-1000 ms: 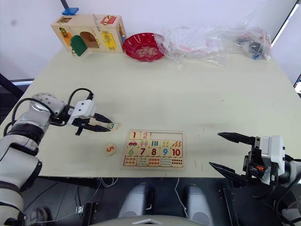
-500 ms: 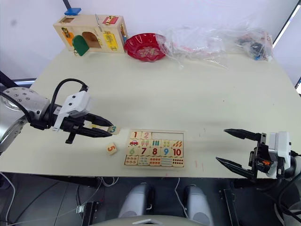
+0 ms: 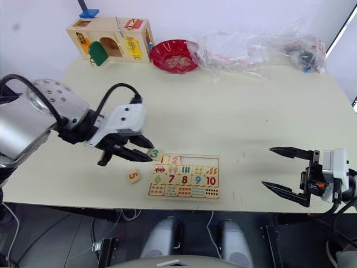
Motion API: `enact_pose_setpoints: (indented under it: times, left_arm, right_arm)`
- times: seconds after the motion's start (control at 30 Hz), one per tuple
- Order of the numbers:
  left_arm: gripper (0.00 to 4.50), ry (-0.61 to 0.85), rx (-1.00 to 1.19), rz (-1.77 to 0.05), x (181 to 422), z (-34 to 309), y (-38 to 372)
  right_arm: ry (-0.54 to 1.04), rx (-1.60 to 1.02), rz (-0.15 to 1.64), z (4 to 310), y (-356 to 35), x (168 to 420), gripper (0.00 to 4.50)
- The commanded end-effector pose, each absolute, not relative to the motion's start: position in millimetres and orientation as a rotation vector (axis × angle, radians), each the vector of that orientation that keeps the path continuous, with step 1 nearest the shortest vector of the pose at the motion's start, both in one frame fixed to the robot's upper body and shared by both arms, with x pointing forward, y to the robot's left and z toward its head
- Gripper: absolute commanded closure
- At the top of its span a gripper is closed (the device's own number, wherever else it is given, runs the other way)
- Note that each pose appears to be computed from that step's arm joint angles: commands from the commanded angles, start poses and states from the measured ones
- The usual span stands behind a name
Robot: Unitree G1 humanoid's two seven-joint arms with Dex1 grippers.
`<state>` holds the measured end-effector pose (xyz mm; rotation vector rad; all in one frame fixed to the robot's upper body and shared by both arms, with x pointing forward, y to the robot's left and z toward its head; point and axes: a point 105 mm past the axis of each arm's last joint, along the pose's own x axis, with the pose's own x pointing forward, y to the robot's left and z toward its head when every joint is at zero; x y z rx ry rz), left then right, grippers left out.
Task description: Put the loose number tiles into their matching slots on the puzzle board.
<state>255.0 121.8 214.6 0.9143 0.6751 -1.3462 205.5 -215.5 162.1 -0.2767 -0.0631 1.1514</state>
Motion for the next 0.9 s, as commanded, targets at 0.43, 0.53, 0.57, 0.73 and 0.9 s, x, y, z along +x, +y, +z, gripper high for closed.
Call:
enact_pose_setpoints:
  times: [0.43,0.53,0.57,0.73,0.9]
  left_arm:
    - [3.55,0.813,0.975,-1.168,280,181,79]
    - [3.55,0.809,0.983,-1.113,287,174,72]
    - [3.55,0.803,0.989,-1.099,288,173,70]
    - [3.55,0.809,0.967,-1.062,290,166,61]
    - [3.55,0.825,0.954,-1.047,289,159,58]
  right_arm:
    - [-0.122,-0.351,1.179,174,-212,212,0.0]
    - [-0.124,-0.348,1.18,171,-211,212,0.0]
    - [-0.124,-0.348,1.18,170,-211,212,0.0]
    - [-0.122,-0.347,1.171,168,-213,212,0.0]
    - [-0.115,-0.346,1.164,166,-215,210,0.0]
